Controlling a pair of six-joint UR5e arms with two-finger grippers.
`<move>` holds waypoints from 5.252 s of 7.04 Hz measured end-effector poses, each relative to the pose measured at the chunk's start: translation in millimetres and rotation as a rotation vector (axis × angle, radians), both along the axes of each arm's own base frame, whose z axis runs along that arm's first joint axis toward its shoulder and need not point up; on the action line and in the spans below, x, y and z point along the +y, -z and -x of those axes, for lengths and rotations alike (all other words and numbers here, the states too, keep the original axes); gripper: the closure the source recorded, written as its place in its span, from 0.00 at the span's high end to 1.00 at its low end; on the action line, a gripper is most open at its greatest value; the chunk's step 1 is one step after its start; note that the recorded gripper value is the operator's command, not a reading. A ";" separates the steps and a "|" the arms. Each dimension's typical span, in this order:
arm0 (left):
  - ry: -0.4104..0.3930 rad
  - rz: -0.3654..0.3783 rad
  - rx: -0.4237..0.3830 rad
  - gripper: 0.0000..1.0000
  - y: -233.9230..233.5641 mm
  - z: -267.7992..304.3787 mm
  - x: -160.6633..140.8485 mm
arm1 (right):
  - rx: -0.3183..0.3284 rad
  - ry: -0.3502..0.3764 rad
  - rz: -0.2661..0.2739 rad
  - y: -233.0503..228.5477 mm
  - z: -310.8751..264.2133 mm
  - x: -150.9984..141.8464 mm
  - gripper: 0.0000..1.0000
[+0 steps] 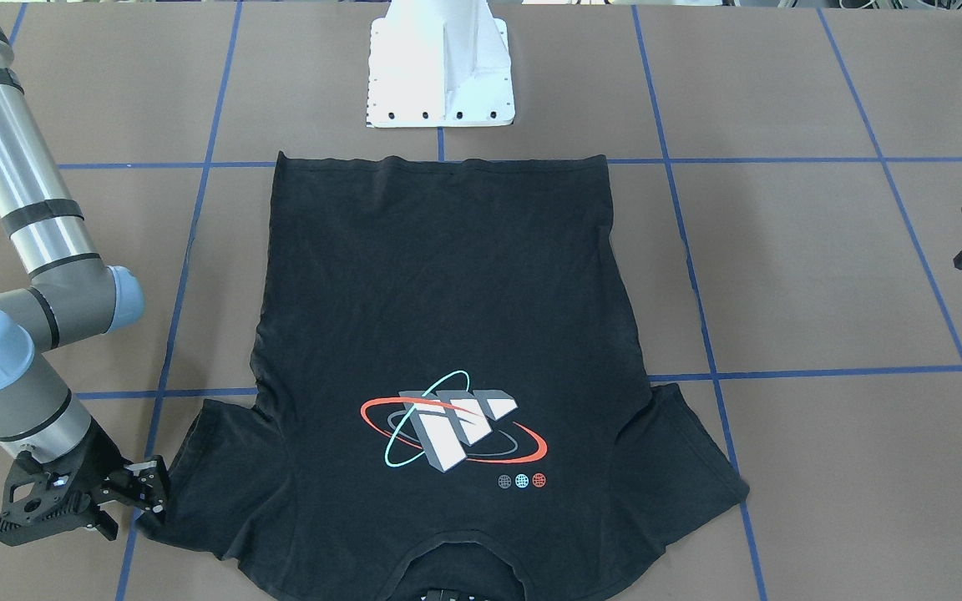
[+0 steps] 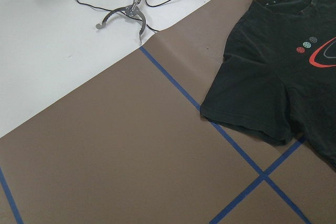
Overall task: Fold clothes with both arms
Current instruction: 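Move the right gripper toward the shirt's shoulder farthest from the robot, then fold the sleeve nearest the right gripper inward over the shirt body, then withdraw the right gripper while moving the left gripper to the other sleeve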
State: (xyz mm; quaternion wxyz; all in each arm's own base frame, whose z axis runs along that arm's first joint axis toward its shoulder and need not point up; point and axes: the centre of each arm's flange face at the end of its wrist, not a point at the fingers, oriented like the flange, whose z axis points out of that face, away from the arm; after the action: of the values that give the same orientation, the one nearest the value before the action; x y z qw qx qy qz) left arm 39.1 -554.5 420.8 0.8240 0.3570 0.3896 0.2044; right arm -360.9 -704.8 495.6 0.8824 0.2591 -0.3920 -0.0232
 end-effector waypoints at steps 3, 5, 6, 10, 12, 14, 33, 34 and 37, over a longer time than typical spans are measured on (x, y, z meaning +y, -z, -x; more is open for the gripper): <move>0.000 0.000 0.001 1.00 0.1 0.0 0.1 | 0.003 0.006 -0.007 2.1 2.1 -0.5 0.00; -0.001 0.002 0.001 1.00 -0.4 0.0 0.4 | -0.007 0.005 -0.022 10.1 1.2 0.7 0.00; -0.001 0.002 0.001 1.00 -0.5 0.0 0.5 | -0.026 0.002 -0.044 25.7 -2.4 2.4 0.00; -0.001 0.002 0.002 1.00 -0.1 -0.5 0.7 | -0.095 -0.079 0.034 145.4 7.7 24.3 0.00; -0.001 0.002 0.002 1.00 0.3 -0.8 0.4 | -0.116 -0.198 0.096 209.3 66.0 39.8 0.00; -0.002 0.001 0.002 1.00 0.4 -0.9 0.4 | -0.131 -0.309 0.163 263.3 125.3 49.5 0.00; 0.403 0.244 0.154 0.92 -41.3 -313.6 -123.9 | 0.049 0.138 0.132 77.0 -185.1 116.4 1.00; 0.435 0.270 0.155 0.86 -49.4 -330.7 -126.3 | 0.054 0.141 0.130 71.6 -191.9 119.2 1.00; 0.465 0.310 0.178 0.68 -68.5 -347.8 -130.5 | 0.057 0.141 0.126 71.0 -194.3 119.5 1.00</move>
State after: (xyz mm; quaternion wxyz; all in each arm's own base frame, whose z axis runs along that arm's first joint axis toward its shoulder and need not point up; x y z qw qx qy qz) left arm 386.9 -685.0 489.3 0.8559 0.3231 0.3948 -0.0842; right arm -166.6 -585.2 424.6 0.9040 0.1739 -0.3847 -0.0679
